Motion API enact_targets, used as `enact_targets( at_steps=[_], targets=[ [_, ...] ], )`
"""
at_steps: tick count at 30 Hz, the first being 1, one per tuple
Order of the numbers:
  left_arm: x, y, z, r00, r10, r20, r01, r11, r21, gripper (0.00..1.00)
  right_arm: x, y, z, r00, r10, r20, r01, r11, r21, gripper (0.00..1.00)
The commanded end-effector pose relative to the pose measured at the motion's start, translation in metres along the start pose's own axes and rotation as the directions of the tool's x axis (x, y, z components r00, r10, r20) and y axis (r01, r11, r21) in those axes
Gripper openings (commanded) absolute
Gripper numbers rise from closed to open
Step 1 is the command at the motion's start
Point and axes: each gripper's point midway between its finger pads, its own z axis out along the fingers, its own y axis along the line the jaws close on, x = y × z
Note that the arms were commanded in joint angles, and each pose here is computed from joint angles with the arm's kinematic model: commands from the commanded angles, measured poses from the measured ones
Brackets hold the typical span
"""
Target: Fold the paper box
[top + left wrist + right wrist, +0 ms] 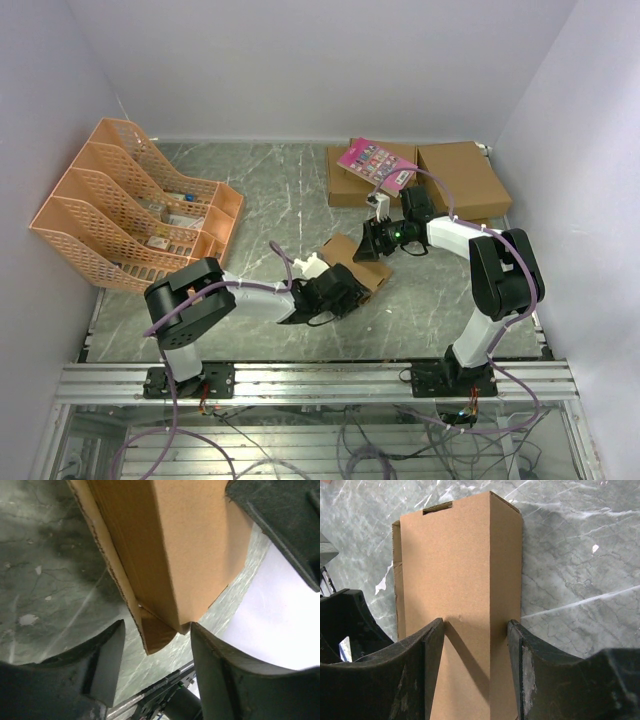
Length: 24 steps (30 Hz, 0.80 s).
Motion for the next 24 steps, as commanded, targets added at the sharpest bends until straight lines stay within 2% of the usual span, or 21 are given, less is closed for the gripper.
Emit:
enact_targets(
  at_steps=[1,3,6,11,16,19,24],
  targets=[
    [-0.005,-0.008,0.003,0.999,0.009,0.044,-0.008,1.000,-0.023,0.61,-0.001,-0.007,0.004,1.000,-0.006,-0.006,0.006,1.000,0.022,0.52],
    [-0.004,-0.011,0.004,0.999,0.013,0.043,-0.012,1.000,-0.027,0.51,0.000,-0.007,0.005,1.000,-0.005,-0.007,0.005,1.000,0.021,0.51],
    [-0.003,-0.016,0.005,0.999,0.017,0.040,-0.016,1.000,-0.024,0.44,0.001,-0.006,0.005,1.000,-0.004,-0.010,0.004,1.000,0.018,0.49],
    [-0.002,-0.023,0.005,0.999,0.021,0.038,-0.020,1.000,-0.009,0.20,0.000,-0.006,0.005,1.000,-0.003,-0.009,0.003,1.000,0.018,0.49],
    [-0.001,-0.032,0.002,0.998,0.051,0.030,-0.051,0.999,0.002,0.22,-0.001,-0.004,0.004,1.000,-0.004,-0.006,0.004,1.000,0.011,0.51],
    [0.001,-0.037,-0.005,0.994,0.110,0.013,-0.110,0.994,0.008,0.43,-0.004,0.001,0.001,1.000,-0.012,0.004,0.012,1.000,-0.003,0.55],
    [0.001,-0.028,-0.028,0.969,0.248,0.005,-0.248,0.969,-0.002,0.56,-0.018,0.005,-0.010,0.998,-0.029,0.050,0.029,1.000,-0.003,0.63]
  ],
)
